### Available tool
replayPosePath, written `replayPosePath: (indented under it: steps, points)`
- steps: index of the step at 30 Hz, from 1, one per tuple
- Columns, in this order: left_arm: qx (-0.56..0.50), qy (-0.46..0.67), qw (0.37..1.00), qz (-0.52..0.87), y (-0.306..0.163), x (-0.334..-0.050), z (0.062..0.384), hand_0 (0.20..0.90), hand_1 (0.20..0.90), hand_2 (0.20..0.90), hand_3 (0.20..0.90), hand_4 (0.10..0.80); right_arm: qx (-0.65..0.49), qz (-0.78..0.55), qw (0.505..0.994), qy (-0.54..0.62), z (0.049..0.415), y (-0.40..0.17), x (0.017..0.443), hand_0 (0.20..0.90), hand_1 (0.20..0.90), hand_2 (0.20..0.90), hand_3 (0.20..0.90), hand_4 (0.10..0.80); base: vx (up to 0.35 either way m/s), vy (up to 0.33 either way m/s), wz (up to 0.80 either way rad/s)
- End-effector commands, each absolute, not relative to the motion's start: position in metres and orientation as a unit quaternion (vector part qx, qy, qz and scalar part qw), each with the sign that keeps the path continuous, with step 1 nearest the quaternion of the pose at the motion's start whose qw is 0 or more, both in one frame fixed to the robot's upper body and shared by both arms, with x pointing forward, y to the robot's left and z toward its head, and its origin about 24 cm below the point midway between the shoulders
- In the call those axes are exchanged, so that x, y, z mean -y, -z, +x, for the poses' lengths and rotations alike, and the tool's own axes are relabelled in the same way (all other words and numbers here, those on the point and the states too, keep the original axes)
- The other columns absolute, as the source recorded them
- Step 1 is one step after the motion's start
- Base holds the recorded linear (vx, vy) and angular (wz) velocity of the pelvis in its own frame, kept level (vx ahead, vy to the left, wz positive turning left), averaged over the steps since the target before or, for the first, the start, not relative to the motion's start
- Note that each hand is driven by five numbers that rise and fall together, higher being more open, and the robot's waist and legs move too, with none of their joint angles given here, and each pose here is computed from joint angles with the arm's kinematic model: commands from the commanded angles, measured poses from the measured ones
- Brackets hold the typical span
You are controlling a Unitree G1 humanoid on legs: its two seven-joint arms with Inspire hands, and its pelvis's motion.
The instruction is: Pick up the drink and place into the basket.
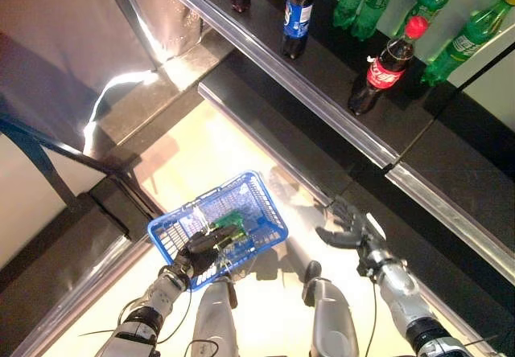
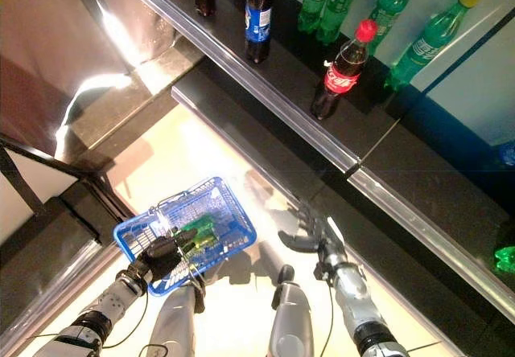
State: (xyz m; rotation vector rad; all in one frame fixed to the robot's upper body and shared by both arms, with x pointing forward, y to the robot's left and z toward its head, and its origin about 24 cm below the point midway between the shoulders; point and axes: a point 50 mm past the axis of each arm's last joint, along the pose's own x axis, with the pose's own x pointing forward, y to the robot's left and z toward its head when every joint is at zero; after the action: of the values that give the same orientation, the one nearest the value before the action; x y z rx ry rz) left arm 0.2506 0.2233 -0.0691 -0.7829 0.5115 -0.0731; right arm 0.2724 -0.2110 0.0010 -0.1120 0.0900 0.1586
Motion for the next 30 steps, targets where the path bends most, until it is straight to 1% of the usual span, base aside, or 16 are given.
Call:
replayPosePath:
  steps: [1, 7, 15, 21, 30]
  points:
    - [-0.199, 0.093, 0.877, -0.427, 0.063, -0.209, 0.242, 0.300, 0.300, 0.300, 0.200, 0.100, 0.097, -0.110, 0.982, -0.118, 0.283, -0.055, 0.204, 0.900, 0.900, 0.900, 0.900, 0.800, -0.041, -0.003, 0.00]
    - [-0.190, 0.099, 0.879, -0.425, 0.058, -0.208, 0.246, 0.300, 0.300, 0.300, 0.200, 0.100, 0.209, -0.140, 0.956, -0.151, 0.292, -0.112, 0.191, 0.900, 0.900, 0.900, 0.900, 0.800, -0.034, -0.004, -0.01]
    - [-0.181, 0.097, 0.882, -0.423, 0.055, -0.212, 0.250, 0.300, 0.300, 0.300, 0.200, 0.100, 0.327, -0.116, 0.929, -0.130, 0.289, -0.169, 0.190, 0.900, 0.900, 0.900, 0.900, 0.800, 0.000, 0.000, 0.00]
    - [-0.173, 0.090, 0.882, -0.430, 0.055, -0.215, 0.251, 0.300, 0.300, 0.300, 0.200, 0.100, 0.384, -0.055, 0.919, -0.076, 0.286, -0.189, 0.202, 0.900, 0.900, 0.900, 0.900, 0.800, -0.002, -0.005, 0.06]
    - [-0.166, 0.057, 0.883, -0.436, 0.056, -0.228, 0.249, 0.300, 0.300, 0.300, 0.200, 0.100, 0.418, -0.043, 0.907, -0.002, 0.280, -0.197, 0.223, 0.900, 0.900, 0.900, 0.900, 0.800, 0.009, -0.017, 0.00]
